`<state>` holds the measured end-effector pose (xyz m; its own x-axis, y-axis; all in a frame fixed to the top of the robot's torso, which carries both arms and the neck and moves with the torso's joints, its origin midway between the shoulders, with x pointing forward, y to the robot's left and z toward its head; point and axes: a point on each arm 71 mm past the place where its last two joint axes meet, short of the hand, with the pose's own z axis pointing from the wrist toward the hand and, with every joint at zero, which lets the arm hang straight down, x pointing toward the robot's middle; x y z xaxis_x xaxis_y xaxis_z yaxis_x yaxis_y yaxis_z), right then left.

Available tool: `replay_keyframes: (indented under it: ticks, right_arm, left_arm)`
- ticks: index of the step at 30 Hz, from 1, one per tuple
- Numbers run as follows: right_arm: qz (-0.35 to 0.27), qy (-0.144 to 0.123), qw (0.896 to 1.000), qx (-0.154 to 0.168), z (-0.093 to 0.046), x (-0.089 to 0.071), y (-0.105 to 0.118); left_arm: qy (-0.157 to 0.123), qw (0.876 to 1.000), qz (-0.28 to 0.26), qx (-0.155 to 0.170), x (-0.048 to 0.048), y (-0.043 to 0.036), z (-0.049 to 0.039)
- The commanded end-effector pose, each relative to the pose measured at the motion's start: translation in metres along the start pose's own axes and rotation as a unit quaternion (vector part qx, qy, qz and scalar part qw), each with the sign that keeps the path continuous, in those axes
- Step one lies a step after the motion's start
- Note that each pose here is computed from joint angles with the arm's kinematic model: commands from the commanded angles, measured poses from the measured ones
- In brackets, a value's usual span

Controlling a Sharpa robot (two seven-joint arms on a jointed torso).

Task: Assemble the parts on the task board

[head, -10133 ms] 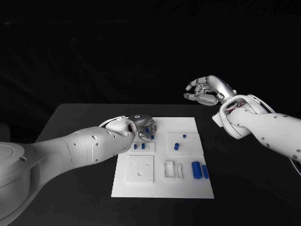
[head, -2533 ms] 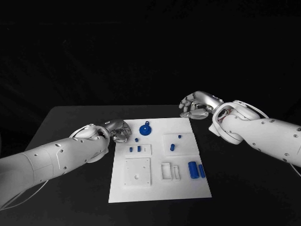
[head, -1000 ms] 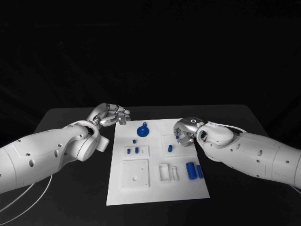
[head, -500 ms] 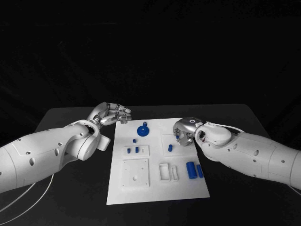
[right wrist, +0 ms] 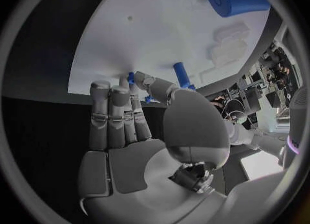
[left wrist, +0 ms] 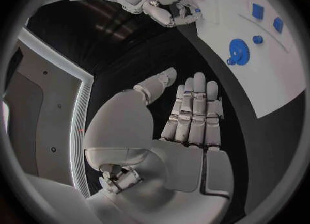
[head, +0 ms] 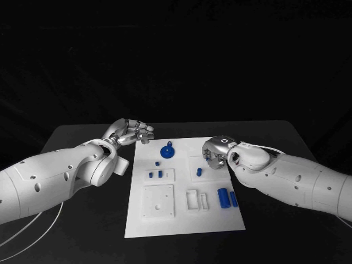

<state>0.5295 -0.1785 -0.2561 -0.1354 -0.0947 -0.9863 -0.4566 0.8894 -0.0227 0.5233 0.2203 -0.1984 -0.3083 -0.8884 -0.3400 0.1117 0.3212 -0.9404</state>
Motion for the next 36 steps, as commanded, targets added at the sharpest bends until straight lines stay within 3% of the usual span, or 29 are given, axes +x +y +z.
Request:
replay_keyframes:
  ticks: [1, 20, 29, 36]
  right_arm:
    - [-0.016, -0.007, 1.000, 0.000, -0.001, 0.001, 0.002]
    - [-0.008, -0.079, 0.997, -0.001, -0.009, -0.009, 0.002]
    - [0.017, -0.105, 0.994, -0.007, -0.019, -0.029, 0.000]
    - [0.061, -0.119, 0.990, -0.034, -0.027, -0.041, 0.017]
  left_arm:
    - [0.006, 1.000, -0.006, 0.007, 0.0012, -0.0023, 0.0003]
    - [-0.003, 1.000, -0.003, 0.009, -0.0033, -0.0009, 0.0006]
    - [-0.009, 1.000, -0.008, 0.007, -0.0062, 0.0002, 0.0002]
    - [-0.021, 1.000, -0.019, 0.001, -0.0092, 0.0019, 0.0005]
